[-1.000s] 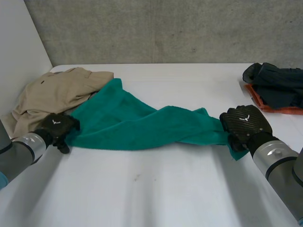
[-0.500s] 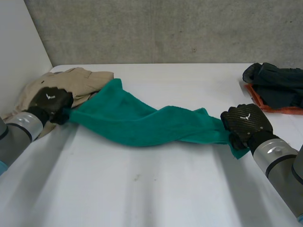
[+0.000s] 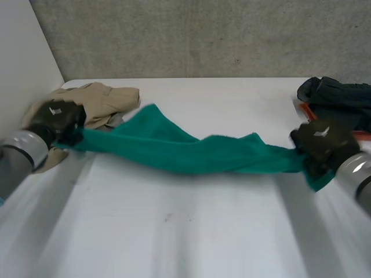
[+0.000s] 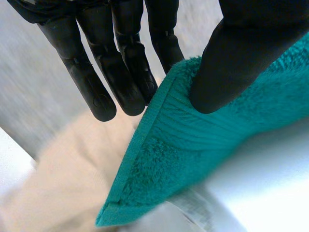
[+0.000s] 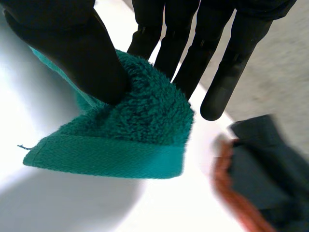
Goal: Fold the laundry.
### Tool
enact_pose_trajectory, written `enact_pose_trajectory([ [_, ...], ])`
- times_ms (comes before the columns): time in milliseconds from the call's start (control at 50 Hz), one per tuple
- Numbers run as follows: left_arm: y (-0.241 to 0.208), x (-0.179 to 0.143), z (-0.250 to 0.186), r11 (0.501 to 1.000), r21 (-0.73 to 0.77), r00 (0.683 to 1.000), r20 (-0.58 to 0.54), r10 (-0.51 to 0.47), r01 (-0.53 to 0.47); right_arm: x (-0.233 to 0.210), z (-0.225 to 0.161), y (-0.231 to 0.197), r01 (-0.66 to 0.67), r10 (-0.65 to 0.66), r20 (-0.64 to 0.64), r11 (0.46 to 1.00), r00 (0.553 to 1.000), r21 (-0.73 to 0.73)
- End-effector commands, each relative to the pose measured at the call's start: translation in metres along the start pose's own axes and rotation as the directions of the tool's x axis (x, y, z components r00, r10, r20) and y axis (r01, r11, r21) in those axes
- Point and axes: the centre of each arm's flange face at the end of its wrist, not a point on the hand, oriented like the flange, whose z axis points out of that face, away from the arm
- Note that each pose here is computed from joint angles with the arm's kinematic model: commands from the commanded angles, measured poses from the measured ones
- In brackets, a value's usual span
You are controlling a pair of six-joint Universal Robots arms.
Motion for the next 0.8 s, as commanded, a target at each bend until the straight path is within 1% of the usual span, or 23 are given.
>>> enact_pose_trajectory([
  [20,-0.096,0.002,-0.041,0.967,0.253,1.0,0.022,0.0,-0.005,0.051,-0.043,-0.06,0.099,-0.093,-0.111,0.994,0.989,0.044],
  [60,-0.115,0.004,-0.053,0.949,0.313,0.999,0.012,-0.045,0.039,0.055,-0.05,-0.068,0.103,-0.096,-0.115,0.993,0.989,0.055],
  [120,-0.12,0.005,-0.059,0.94,0.328,0.995,-0.001,-0.095,0.09,0.054,-0.053,-0.07,0.11,-0.104,-0.09,0.992,0.99,0.06],
  [200,-0.095,0.009,-0.043,0.96,0.25,0.992,-0.02,-0.126,0.127,0.044,-0.052,-0.06,0.099,-0.098,-0.016,0.995,0.995,0.013],
  [220,-0.08,0.013,-0.032,0.969,0.201,0.989,-0.036,-0.14,0.145,0.041,-0.05,-0.056,0.101,-0.101,0.003,0.995,0.995,-0.003],
  [240,-0.073,0.016,-0.026,0.972,0.179,0.988,-0.046,-0.146,0.152,0.035,-0.037,-0.041,0.107,-0.104,0.051,0.993,0.993,-0.057],
  [300,-0.055,0.032,-0.002,0.981,0.124,0.986,-0.094,-0.137,0.148,0.029,-0.014,-0.019,0.129,-0.115,0.108,0.981,0.988,-0.142],
  [340,-0.048,0.037,0.012,0.985,0.109,0.988,-0.099,-0.12,0.13,0.025,0.007,-0.009,0.148,-0.125,0.142,0.975,0.982,-0.168],
  [380,-0.049,0.037,0.033,0.988,0.127,0.994,-0.07,-0.081,0.089,0.031,0.022,-0.009,0.143,-0.124,0.117,0.976,0.985,-0.167],
  [400,-0.054,0.035,0.039,0.987,0.144,0.996,-0.051,-0.067,0.073,0.039,0.036,-0.012,0.124,-0.115,0.063,0.981,0.991,-0.15],
  [440,-0.073,0.033,0.05,0.977,0.208,0.999,-0.013,-0.034,0.036,0.05,0.048,-0.019,0.096,-0.098,-0.018,0.989,0.995,-0.113],
  [460,-0.099,0.033,0.058,0.957,0.29,1.0,0.016,-0.01,0.005,0.058,0.053,-0.025,0.082,-0.087,-0.067,0.993,0.994,-0.083],
  [480,-0.113,0.033,0.06,0.943,0.333,1.0,0.031,-0.004,-0.007,0.073,0.062,-0.043,0.06,-0.058,-0.171,0.998,0.983,0.006],
  [520,-0.143,0.028,0.063,0.905,0.424,0.998,0.066,-0.006,-0.022,0.086,0.067,-0.062,0.05,-0.019,-0.264,0.993,0.964,0.109],
  [540,-0.174,0.02,0.062,0.851,0.524,0.994,0.104,-0.014,-0.043,0.091,0.068,-0.072,0.05,0.002,-0.304,0.985,0.953,0.164],
  [560,-0.189,0.017,0.06,0.818,0.574,0.992,0.122,-0.022,-0.053,0.1,0.071,-0.088,0.056,0.049,-0.371,0.962,0.927,0.266],
  [600,-0.215,0.01,0.055,0.746,0.663,0.988,0.148,-0.047,-0.064,0.104,0.07,-0.1,0.068,0.085,-0.408,0.935,0.909,0.347],
  [620,-0.231,0.003,0.052,0.691,0.72,0.983,0.167,-0.083,-0.064,0.106,0.068,-0.107,0.081,0.101,-0.425,0.918,0.9,0.389],
  [640,-0.237,0.001,0.049,0.666,0.743,0.98,0.171,-0.103,-0.06,0.108,0.062,-0.119,0.106,0.126,-0.447,0.882,0.885,0.46],
  [680,-0.251,-0.002,0.042,0.611,0.79,0.974,0.174,-0.146,-0.049,0.108,0.055,-0.129,0.134,0.143,-0.467,0.849,0.873,0.511],
  [700,-0.252,-0.003,0.041,0.606,0.794,0.973,0.174,-0.151,-0.048,0.104,0.052,-0.13,0.143,0.144,-0.465,0.837,0.873,0.528],
  [740,-0.251,-0.003,0.041,0.609,0.792,0.973,0.172,-0.155,-0.043,0.099,0.05,-0.128,0.143,0.138,-0.455,0.837,0.88,0.529],
  [800,-0.236,0.002,0.045,0.653,0.757,0.975,0.163,-0.152,-0.025,0.085,0.053,-0.113,0.122,0.108,-0.409,0.859,0.906,0.498],
])
